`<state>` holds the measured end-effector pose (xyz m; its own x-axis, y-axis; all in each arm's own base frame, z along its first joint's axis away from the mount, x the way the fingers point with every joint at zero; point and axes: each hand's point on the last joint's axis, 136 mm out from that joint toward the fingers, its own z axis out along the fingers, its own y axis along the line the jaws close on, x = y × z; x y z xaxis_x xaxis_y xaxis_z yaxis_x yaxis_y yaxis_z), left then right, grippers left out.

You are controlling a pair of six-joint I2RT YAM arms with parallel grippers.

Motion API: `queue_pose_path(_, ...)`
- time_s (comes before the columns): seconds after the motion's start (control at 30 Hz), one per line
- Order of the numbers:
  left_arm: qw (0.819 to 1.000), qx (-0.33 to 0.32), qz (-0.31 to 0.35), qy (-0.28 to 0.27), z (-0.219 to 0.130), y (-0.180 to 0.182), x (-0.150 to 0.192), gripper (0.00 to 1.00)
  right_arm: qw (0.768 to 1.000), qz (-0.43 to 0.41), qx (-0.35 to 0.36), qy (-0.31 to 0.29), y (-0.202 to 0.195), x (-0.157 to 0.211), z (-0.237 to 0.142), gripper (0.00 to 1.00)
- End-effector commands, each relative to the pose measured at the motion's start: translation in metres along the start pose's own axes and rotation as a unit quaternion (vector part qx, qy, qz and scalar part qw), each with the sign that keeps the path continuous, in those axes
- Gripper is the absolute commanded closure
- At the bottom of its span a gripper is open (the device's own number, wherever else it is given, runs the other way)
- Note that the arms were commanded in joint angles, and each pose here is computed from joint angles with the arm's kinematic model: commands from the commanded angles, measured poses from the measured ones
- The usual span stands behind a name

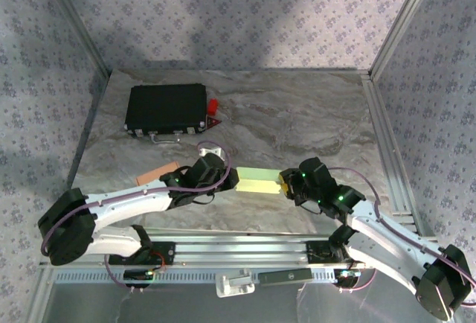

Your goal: Fold the paper box

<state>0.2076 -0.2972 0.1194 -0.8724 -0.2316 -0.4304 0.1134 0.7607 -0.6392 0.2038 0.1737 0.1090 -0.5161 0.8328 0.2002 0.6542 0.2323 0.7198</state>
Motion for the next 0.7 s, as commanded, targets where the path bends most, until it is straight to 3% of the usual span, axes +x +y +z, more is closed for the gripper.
queue_pose_path(0.0,1.0,0.006,0.001,0.008,0.001,-0.002,0.005,0.86,0.999,-0.004,0.042,-0.025,-0.014,-0.007,-0.008,0.67)
queue_pose_path(0.1,1.0,-0.001,0.001,0.003,0.001,0.001,0.006,0.86,0.999,-0.009,0.041,-0.022,-0.009,-0.002,-0.011,0.59)
queue_pose_path(0.23,1.0,-0.001,0.003,-0.01,-0.001,-0.001,0.005,0.85,0.997,-0.042,0.044,-0.045,0.005,0.008,-0.029,0.27)
queue_pose_path(0.33,1.0,-0.004,0.012,-0.02,-0.004,-0.007,0.003,0.86,0.994,-0.062,0.04,-0.076,0.017,0.02,-0.042,0.09)
queue_pose_path(0.43,0.999,-0.005,0.019,-0.025,-0.006,-0.01,0.002,0.85,0.996,-0.044,0.039,-0.065,0.027,0.041,-0.031,0.05)
queue_pose_path(0.53,0.999,-0.004,0.02,-0.028,-0.007,-0.011,0.003,0.86,0.995,0.021,0.078,-0.055,0.017,0.056,-0.01,0.06)
queue_pose_path(0.67,0.999,-0.003,0.022,-0.026,-0.006,-0.012,0.004,0.85,0.993,0.077,0.069,-0.052,0.022,0.064,0.01,0.07)
